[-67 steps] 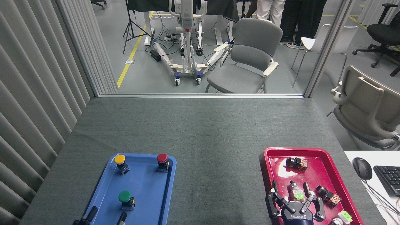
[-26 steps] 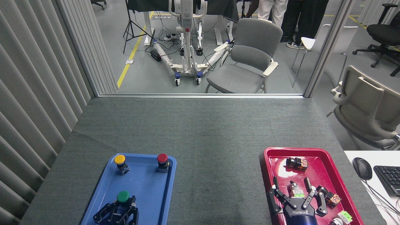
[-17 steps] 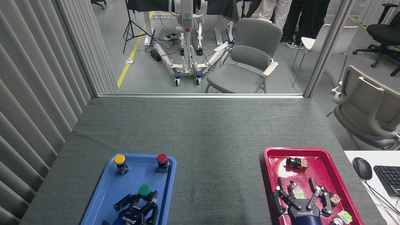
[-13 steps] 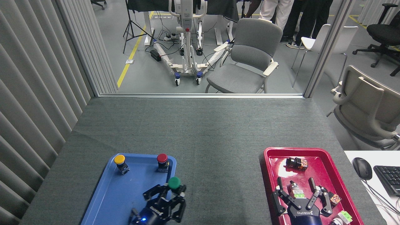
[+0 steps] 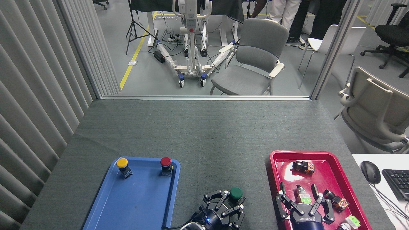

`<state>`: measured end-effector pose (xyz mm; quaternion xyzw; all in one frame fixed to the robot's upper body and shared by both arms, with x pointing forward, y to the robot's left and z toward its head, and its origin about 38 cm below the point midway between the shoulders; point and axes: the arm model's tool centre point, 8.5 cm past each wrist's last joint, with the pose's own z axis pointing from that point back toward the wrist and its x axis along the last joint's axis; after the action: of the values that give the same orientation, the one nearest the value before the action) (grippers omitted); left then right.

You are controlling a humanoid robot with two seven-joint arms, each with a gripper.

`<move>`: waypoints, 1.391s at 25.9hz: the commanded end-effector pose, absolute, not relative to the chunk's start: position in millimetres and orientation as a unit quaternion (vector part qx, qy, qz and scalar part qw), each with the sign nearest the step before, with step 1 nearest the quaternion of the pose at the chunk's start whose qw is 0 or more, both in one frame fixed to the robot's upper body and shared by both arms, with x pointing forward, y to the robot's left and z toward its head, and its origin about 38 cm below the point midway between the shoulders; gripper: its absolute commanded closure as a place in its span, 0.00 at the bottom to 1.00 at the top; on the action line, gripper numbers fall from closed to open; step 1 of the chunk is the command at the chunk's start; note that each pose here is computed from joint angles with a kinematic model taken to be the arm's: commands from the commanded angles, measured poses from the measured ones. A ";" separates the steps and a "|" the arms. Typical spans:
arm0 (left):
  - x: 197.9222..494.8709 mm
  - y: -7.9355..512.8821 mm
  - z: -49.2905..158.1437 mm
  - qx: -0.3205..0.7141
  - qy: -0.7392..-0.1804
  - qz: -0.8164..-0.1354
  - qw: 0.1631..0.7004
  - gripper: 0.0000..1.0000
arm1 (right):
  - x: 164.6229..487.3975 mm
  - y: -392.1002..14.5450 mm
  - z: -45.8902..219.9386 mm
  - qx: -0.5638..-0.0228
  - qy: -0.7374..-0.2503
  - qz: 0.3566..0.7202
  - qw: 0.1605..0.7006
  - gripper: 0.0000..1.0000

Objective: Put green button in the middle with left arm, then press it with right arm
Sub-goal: 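Set the green button on the table, release, withdraw the left hand, then lower the right hand onto the green button and press it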

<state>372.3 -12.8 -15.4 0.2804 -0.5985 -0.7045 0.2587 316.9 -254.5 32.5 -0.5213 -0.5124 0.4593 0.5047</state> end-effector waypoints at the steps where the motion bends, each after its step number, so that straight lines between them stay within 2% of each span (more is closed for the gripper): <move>1: 372.7 -13.7 -21.9 0.282 -0.588 -0.713 0.258 0.98 | 315.0 -253.9 30.2 -0.517 -0.513 0.459 0.509 0.00; 5: 371.0 -8.0 -31.7 0.282 -0.577 -0.719 0.266 0.95 | 314.7 -250.6 31.5 -0.517 -0.518 0.458 0.505 0.00; 7: 372.7 -6.4 -31.0 0.289 -0.576 -0.714 0.272 0.83 | 315.2 -251.8 31.3 -0.517 -0.516 0.460 0.505 0.00; 8: 373.3 -5.8 -30.9 0.292 -0.575 -0.713 0.274 0.70 | 315.2 -252.3 31.3 -0.517 -0.516 0.461 0.504 0.00; 9: 373.1 -7.7 -29.3 0.292 -0.577 -0.712 0.272 0.42 | 314.7 -252.8 30.9 -0.517 -0.515 0.462 0.504 0.00; 10: 374.0 -6.7 -29.0 0.294 -0.577 -0.711 0.275 0.00 | 314.1 -252.2 30.4 -0.516 -0.515 0.462 0.505 0.00; 15: 369.1 -9.0 -30.4 0.285 -0.581 -0.713 0.271 0.00 | 311.7 -247.5 27.1 -0.504 -0.524 0.471 0.499 0.00; 17: 364.6 -11.0 -28.7 0.284 -0.587 -0.708 0.271 0.00 | 312.5 -233.9 27.1 -0.496 -0.533 0.478 0.491 0.00; 20: 350.8 -15.2 -9.2 0.286 -0.618 -0.681 0.270 0.00 | 312.8 -208.2 21.1 -0.473 -0.548 0.496 0.479 0.02; 22: 344.3 16.1 -0.7 0.309 -0.622 -0.666 0.271 0.00 | 316.9 -184.6 19.5 -0.457 -0.565 0.507 0.464 0.14; 24: 349.6 63.2 15.0 0.342 -0.627 -0.633 0.299 0.00 | 322.2 -158.9 24.3 -0.446 -0.582 0.513 0.446 0.31; 26: 339.2 111.5 19.8 0.362 -0.625 -0.602 0.341 0.00 | 322.5 -139.9 25.6 -0.435 -0.590 0.520 0.438 0.50; 29: 321.9 182.3 36.7 0.418 -0.605 -0.571 0.366 0.00 | 331.6 -113.3 21.2 -0.414 -0.599 0.537 0.426 0.88; 30: 314.0 203.6 39.3 0.434 -0.594 -0.564 0.375 0.00 | 334.3 -105.6 18.1 -0.407 -0.599 0.544 0.423 0.94; 32: 304.2 237.2 40.7 0.458 -0.572 -0.557 0.390 0.00 | 334.2 -95.4 12.6 -0.396 -0.599 0.557 0.416 1.00; 36: 301.6 272.4 33.0 0.458 -0.556 -0.566 0.400 0.00 | 329.0 -86.0 -4.5 -0.375 -0.582 0.581 0.427 1.00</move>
<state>307.6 243.3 36.1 0.4527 -0.5698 -0.5638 0.3906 331.7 -95.2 7.7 -0.3920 -0.5944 0.5614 0.4217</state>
